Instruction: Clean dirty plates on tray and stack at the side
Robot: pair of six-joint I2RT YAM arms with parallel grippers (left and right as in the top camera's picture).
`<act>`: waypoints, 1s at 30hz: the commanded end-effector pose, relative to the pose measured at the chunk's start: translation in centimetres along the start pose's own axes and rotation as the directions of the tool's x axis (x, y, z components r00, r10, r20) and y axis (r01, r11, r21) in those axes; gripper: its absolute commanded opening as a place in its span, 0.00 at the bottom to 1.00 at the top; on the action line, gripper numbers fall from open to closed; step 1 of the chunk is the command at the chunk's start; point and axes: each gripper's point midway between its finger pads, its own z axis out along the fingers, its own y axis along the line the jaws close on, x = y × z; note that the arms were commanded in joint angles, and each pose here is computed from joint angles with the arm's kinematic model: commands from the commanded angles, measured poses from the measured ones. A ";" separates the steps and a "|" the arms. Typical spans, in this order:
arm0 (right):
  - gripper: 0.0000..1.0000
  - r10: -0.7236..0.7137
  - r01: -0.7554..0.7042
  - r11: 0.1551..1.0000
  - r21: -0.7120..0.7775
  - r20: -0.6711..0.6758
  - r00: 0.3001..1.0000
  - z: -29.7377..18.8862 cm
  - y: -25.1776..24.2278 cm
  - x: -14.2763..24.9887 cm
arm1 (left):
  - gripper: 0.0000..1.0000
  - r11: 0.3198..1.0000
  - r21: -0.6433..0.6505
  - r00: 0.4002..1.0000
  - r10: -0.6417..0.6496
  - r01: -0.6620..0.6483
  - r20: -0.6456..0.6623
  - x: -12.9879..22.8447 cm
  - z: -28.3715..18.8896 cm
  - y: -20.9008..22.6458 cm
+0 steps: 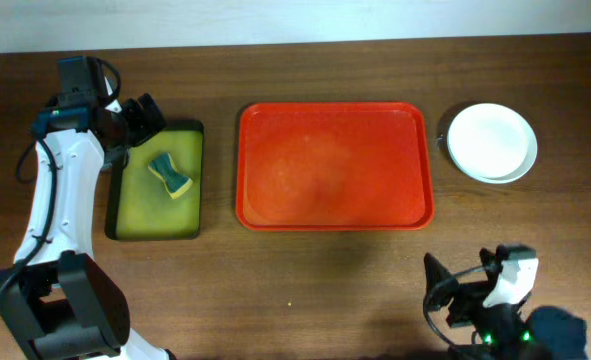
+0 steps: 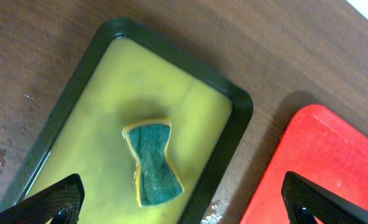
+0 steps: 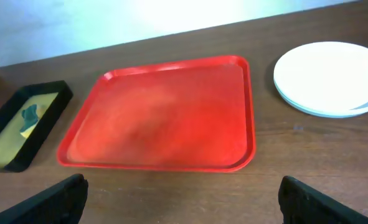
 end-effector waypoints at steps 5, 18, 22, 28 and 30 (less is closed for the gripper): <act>0.99 -0.061 0.076 0.995 -0.057 0.232 0.971 4.5 -0.4 -0.4 | 0.99 1.000 0.005 1.000 0.007 -0.007 0.004 -0.2 -0.2 -0.1; 0.99 -0.164 0.159 0.986 0.041 0.316 0.934 9.1 -3.2 2.4 | 1.00 1.000 0.005 1.000 0.007 -0.007 0.004 -0.2 -0.2 -0.1; 0.99 -0.167 0.163 0.986 0.041 0.322 0.932 9.1 -3.2 2.3 | 0.99 1.000 0.004 1.000 0.007 -0.007 0.004 -0.2 -0.2 -0.1; 0.99 -0.167 0.163 0.986 0.041 0.321 0.932 9.1 -3.2 2.3 | 0.99 1.000 0.005 1.000 0.007 -0.007 0.004 -0.2 -0.2 -0.1; 0.99 -0.167 0.163 0.986 0.040 0.321 0.932 9.1 -3.2 2.3 | 0.99 1.000 0.004 1.000 0.007 -0.007 0.004 -0.2 -0.2 -0.1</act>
